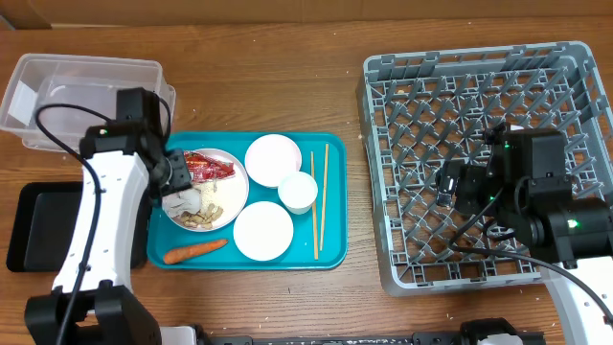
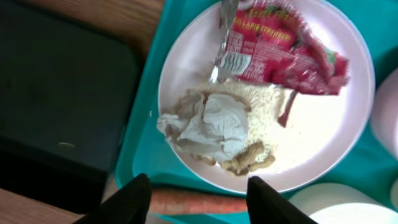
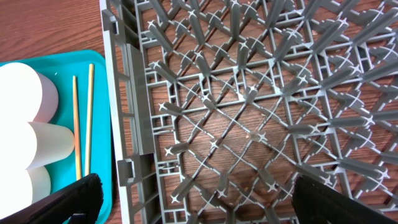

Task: Sort waste into correct bins and load items into the dishwasher
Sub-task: 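Reach the left gripper to the plate and grasp the white tissue, then lift the tissue with the left gripper and drop it into the clear bin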

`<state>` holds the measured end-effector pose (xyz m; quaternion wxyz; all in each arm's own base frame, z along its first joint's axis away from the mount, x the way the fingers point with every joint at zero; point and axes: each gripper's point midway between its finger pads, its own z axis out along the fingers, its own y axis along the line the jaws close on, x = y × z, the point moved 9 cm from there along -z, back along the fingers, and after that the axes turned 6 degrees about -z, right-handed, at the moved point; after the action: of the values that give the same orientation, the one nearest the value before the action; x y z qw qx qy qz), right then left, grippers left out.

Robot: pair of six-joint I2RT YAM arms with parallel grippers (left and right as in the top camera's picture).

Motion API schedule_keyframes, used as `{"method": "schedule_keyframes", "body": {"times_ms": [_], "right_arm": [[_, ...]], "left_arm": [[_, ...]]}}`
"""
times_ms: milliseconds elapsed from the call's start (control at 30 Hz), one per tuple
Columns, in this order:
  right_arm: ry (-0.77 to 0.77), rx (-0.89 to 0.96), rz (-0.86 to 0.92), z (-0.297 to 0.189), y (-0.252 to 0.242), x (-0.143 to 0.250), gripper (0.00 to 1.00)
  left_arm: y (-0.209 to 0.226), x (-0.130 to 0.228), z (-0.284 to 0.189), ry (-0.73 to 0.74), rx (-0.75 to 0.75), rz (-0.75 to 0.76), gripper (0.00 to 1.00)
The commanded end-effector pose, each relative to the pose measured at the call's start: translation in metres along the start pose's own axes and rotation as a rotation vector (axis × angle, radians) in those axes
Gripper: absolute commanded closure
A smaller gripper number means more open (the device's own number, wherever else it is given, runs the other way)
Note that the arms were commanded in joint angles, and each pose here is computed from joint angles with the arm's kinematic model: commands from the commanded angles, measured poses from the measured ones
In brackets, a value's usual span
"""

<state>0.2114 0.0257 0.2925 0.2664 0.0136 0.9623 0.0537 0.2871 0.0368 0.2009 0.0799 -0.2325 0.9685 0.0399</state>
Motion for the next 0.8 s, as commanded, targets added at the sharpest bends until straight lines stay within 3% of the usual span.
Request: {"method": "schedule_keyframes", "body": {"times_ms": [0, 133, 333, 467, 600, 667, 767], "right_arm": [[-0.04, -0.001, 0.003, -0.009, 0.0, -0.006, 0.0], [-0.038, -0.001, 0.003, -0.009, 0.0, -0.006, 0.0], [-0.031, 0.0, 0.003, -0.009, 0.0, -0.005, 0.0], [-0.031, 0.0, 0.003, -0.009, 0.0, -0.005, 0.0], [-0.031, 0.0, 0.003, -0.009, 0.0, -0.005, 0.0], [-0.032, 0.0, 0.003, -0.009, 0.0, -0.005, 0.0], [-0.032, 0.001, 0.003, -0.009, 0.0, -0.005, 0.0]], "left_arm": [[-0.001, 0.011, 0.025, 0.048, 0.002, 0.003, 0.41], [-0.001, 0.017, 0.05, 0.051, -0.002, 0.003, 0.32], [-0.002, 0.017, 0.066, 0.046, -0.002, 0.003, 0.36], [-0.004, 0.014, 0.069, 0.042, 0.001, 0.002, 0.52], [-0.004, 0.015, 0.073, 0.057, -0.005, 0.004, 0.78], [-0.004, 0.015, 0.074, 0.058, -0.006, 0.004, 0.96], [-0.004, 0.015, 0.073, 0.056, -0.004, 0.004, 0.96]]}}
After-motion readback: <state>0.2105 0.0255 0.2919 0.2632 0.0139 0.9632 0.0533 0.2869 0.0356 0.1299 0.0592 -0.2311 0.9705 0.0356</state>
